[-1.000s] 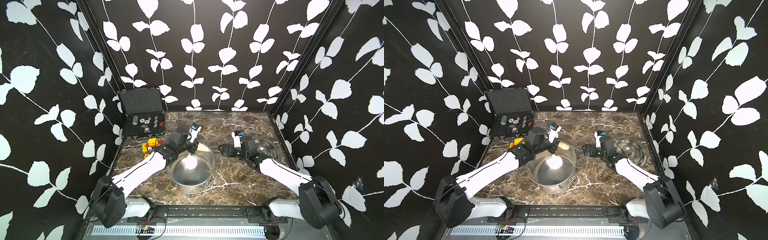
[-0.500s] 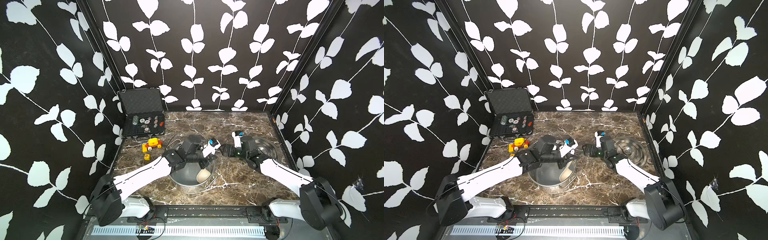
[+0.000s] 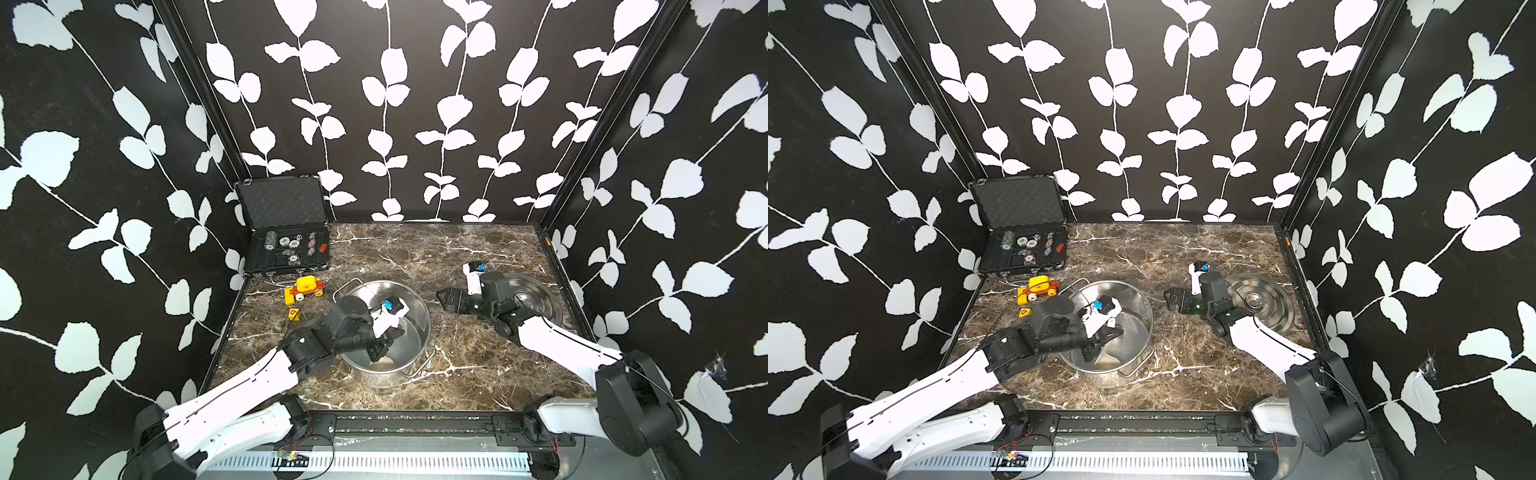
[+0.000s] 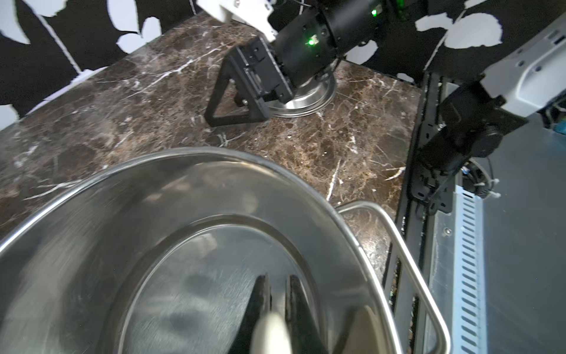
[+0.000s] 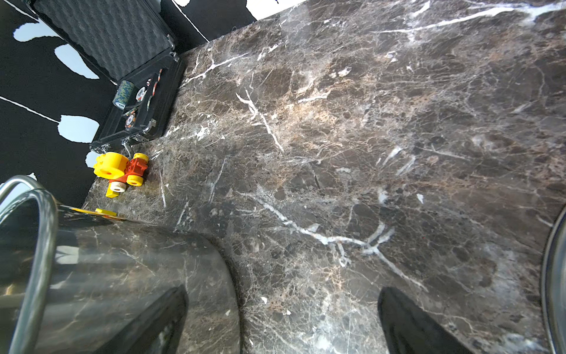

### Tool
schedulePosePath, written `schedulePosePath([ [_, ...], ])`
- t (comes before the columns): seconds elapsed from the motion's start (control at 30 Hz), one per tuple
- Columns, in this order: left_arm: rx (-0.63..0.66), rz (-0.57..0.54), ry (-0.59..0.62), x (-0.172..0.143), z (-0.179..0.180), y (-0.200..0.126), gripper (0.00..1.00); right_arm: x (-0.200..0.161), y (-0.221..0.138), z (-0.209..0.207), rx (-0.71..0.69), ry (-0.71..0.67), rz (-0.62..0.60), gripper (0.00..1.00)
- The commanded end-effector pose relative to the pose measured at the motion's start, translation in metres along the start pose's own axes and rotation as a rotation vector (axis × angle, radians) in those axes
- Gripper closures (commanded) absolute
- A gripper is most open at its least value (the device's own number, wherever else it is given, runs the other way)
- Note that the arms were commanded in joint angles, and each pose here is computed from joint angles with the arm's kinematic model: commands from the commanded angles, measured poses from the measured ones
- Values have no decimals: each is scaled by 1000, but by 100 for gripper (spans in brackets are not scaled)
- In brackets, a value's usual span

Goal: Stir the soup with a spoon
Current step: Stir the soup in the pan with a stick.

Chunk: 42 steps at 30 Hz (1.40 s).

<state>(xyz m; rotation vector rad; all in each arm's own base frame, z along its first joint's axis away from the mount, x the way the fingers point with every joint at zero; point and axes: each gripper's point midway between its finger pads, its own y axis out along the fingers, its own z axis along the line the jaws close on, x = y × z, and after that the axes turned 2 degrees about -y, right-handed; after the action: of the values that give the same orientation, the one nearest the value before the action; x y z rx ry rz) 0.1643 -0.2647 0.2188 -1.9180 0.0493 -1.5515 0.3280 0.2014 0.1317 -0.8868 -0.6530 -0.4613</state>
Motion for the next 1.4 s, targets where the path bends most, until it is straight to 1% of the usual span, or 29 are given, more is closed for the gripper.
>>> schedulePosePath([
  [0.0, 172, 21, -40, -14, 27, -14, 100, 7, 1, 3, 15, -2, -31, 1],
  [0.13, 348, -9, -83, -15, 59, -29, 100, 6, 1, 3, 16, 1, -29, 1],
  [0.4, 573, -111, -181, 0, 116, -43, 100, 6, 0, 3, 17, 4, -34, 1],
  [0.47, 601, -138, -191, 6, 126, -43, 100, 7, -1, 3, 16, 3, -37, 1],
  [0.6, 587, -187, -195, 24, 139, -32, 100, 7, -3, 4, 15, -1, -39, 1],
  [0.83, 474, -194, -144, 53, 140, 2, 100, 6, -7, 3, 5, -12, -35, 1],
  [0.9, 409, -185, -127, 62, 136, 16, 100, 6, -7, 2, 3, -13, -37, 1],
  [1.07, 199, -176, -104, 78, 112, 49, 100, 7, -9, 3, 1, -17, -41, 1],
  [1.17, 102, -180, -85, 86, 95, 59, 100, 7, -11, 2, -4, -20, -43, 1],
  [1.23, 63, -185, -59, 90, 85, 62, 100, 6, -12, 1, -9, -23, -43, 1],
  [1.27, 17, -180, -36, 91, 69, 66, 100, 6, -12, 0, -12, -22, -44, 1],
  [1.37, -71, -150, 11, 88, 40, 72, 100, 4, -11, -1, -15, -18, -41, 1],
])
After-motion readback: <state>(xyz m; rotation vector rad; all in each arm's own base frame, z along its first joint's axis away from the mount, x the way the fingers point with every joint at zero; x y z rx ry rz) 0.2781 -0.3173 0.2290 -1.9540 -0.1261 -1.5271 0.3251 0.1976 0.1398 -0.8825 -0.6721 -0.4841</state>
